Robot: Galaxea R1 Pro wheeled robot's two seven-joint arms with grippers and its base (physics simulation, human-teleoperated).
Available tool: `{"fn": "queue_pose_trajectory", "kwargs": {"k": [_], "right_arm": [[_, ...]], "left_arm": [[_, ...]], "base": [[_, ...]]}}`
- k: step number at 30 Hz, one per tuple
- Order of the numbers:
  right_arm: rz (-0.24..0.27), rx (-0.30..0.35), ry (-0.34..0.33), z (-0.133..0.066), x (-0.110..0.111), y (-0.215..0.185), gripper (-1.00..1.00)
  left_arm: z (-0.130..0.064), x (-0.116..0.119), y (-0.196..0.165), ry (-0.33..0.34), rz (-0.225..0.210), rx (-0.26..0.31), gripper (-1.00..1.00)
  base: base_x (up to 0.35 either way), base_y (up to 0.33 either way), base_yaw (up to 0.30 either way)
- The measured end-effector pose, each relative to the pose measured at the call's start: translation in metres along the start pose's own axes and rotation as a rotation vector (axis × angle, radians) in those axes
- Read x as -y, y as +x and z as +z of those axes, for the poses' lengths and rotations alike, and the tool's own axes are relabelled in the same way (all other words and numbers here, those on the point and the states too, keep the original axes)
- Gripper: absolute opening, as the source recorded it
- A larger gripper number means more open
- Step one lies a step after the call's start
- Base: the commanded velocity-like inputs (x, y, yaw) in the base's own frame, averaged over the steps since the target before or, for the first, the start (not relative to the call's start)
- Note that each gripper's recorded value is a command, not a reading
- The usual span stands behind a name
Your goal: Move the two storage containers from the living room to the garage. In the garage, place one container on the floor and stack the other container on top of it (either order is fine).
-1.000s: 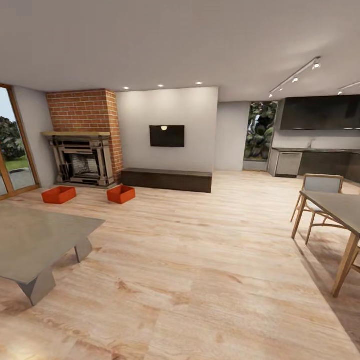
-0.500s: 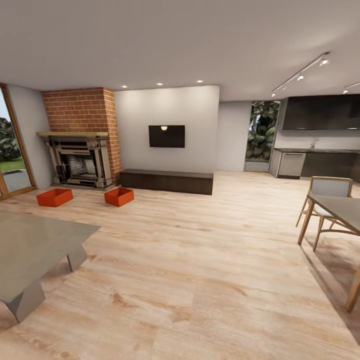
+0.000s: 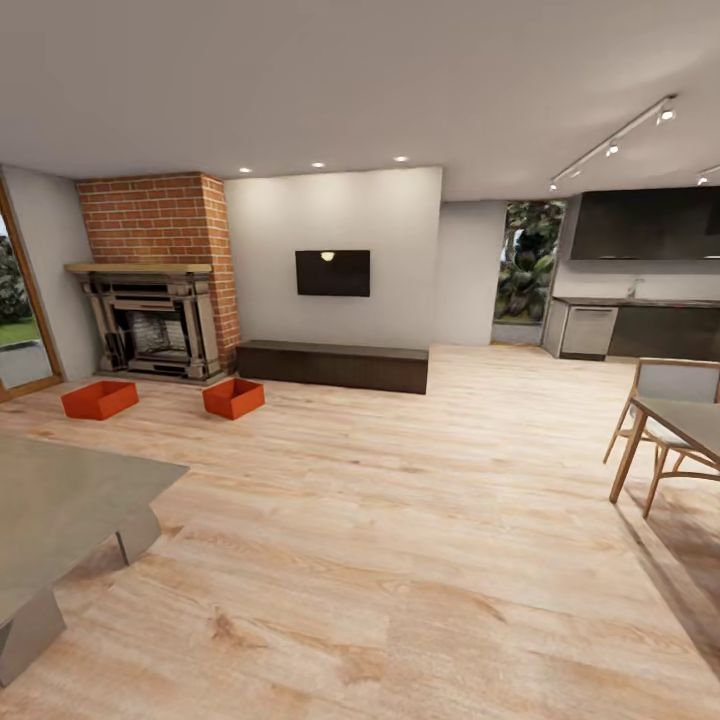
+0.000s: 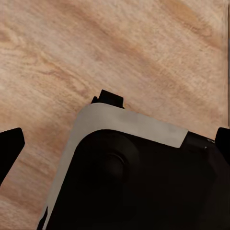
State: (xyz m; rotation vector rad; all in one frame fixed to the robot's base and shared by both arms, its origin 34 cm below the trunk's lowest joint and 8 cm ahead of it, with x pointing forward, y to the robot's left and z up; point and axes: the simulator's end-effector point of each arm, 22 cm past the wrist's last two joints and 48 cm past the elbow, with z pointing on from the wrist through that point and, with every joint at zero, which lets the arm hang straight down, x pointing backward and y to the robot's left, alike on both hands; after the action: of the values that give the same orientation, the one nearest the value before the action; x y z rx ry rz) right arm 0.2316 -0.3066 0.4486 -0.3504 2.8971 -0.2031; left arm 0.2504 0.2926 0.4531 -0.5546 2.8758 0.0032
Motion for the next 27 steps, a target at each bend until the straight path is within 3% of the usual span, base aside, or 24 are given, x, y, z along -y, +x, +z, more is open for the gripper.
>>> {"fn": "queue_pose_trajectory", "kwargs": {"k": [27], "right_arm": [[-0.010, 0.001, 0.000, 0.0001, 0.0008, 0.0000, 1.00]], "left_arm": [[0.0000, -0.0011, -0.0004, -0.002, 0.001, 0.001, 1.00]], "base": [[0.324, 0.000, 0.000]]}}
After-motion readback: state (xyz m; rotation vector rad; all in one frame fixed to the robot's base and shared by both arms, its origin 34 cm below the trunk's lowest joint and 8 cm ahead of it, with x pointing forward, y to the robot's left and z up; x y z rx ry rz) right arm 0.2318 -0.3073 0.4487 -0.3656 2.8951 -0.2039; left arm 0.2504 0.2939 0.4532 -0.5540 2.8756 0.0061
